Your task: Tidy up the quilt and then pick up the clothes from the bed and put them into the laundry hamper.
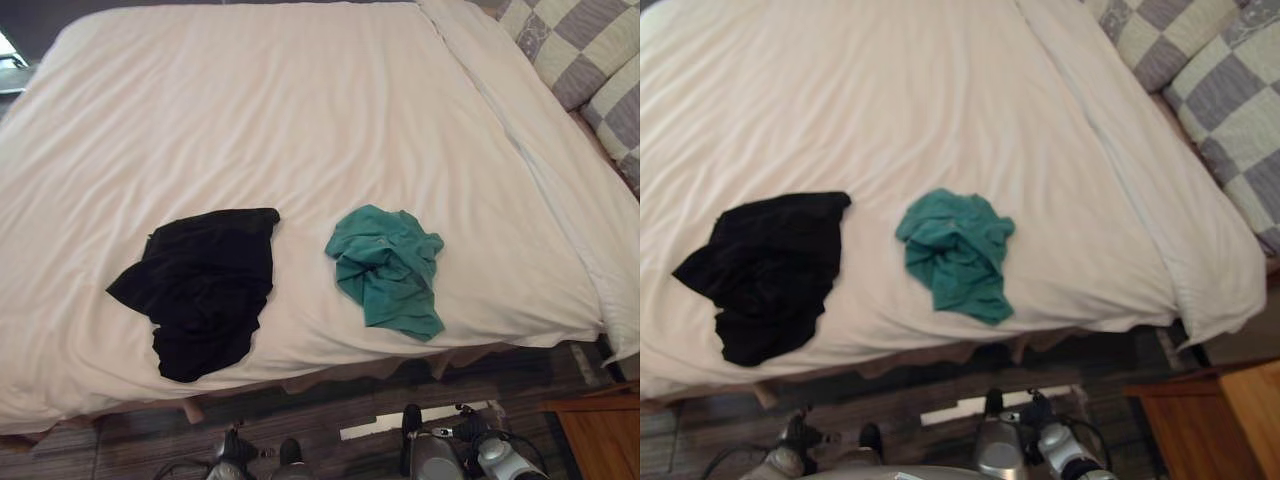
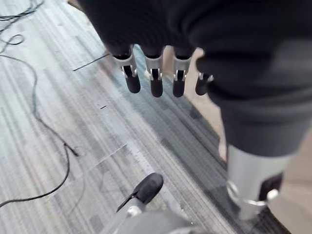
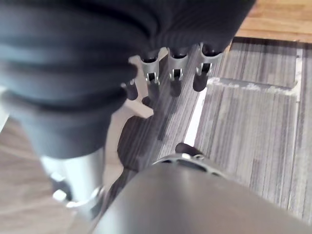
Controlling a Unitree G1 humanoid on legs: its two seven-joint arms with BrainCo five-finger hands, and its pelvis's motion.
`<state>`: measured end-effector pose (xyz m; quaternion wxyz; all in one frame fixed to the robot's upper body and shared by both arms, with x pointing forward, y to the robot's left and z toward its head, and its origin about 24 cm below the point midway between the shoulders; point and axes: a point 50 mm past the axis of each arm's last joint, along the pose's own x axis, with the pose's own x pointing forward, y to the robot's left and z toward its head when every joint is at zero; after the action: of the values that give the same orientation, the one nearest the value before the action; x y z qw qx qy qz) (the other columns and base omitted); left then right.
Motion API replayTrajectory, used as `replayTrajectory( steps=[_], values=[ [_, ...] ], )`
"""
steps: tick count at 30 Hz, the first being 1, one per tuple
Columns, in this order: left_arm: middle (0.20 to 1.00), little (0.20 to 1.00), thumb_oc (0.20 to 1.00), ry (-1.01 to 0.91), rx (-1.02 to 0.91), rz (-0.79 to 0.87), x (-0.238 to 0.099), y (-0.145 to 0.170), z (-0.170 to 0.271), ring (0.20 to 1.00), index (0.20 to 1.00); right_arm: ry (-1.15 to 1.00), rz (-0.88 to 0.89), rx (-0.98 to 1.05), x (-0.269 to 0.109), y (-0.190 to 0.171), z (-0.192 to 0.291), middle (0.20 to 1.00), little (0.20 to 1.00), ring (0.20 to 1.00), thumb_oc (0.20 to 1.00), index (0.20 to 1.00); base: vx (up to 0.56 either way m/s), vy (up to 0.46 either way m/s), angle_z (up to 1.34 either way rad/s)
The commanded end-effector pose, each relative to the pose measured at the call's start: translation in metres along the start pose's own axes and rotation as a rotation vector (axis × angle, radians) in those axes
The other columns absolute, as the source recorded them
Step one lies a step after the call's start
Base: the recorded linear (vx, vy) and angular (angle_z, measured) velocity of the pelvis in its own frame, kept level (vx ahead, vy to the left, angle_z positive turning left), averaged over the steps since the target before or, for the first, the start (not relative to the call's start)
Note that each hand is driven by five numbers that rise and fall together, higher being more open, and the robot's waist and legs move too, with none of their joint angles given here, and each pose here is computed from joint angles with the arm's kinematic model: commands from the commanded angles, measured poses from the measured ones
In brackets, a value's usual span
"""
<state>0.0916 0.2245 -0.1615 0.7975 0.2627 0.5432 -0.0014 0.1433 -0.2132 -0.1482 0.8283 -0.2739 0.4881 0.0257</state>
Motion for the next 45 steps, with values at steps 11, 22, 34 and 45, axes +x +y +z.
replayTrajectory(
  steps=[11, 22, 34, 45],
  values=[
    [1.000, 1.000, 1.000, 0.370, -0.719, 0.539, -0.022, 0.081, -0.096, 1.000, 1.000, 0.264, -0.460, 0.458, -0.024, -0.080, -0.091, 1.000, 1.000, 1.000, 1.000, 1.000, 0.06, -0.044, 0.00],
    [1.000, 1.000, 1.000, -0.650, -0.509, 1.038, -0.090, 0.254, 0.073, 1.000, 1.000, -0.456, -1.021, -0.097, -0.098, -0.251, 0.040, 1.000, 1.000, 1.000, 1.000, 1.000, 0.00, -0.006, 0.05],
    [1.000, 1.000, 1.000, -0.789, -0.057, 0.855, -0.117, 0.274, 0.117, 1.000, 1.000, -1.074, -0.928, -0.532, -0.169, -0.228, 0.188, 1.000, 1.000, 1.000, 1.000, 1.000, -0.02, -0.012, -0.01],
    [1.000, 1.000, 1.000, -0.897, 0.404, 1.154, -0.172, 0.293, 0.203, 1.000, 1.000, -1.267, -0.968, -0.451, -0.196, -0.223, 0.222, 1.000, 1.000, 1.000, 1.000, 1.000, -0.14, -0.025, -0.02]
  ],
)
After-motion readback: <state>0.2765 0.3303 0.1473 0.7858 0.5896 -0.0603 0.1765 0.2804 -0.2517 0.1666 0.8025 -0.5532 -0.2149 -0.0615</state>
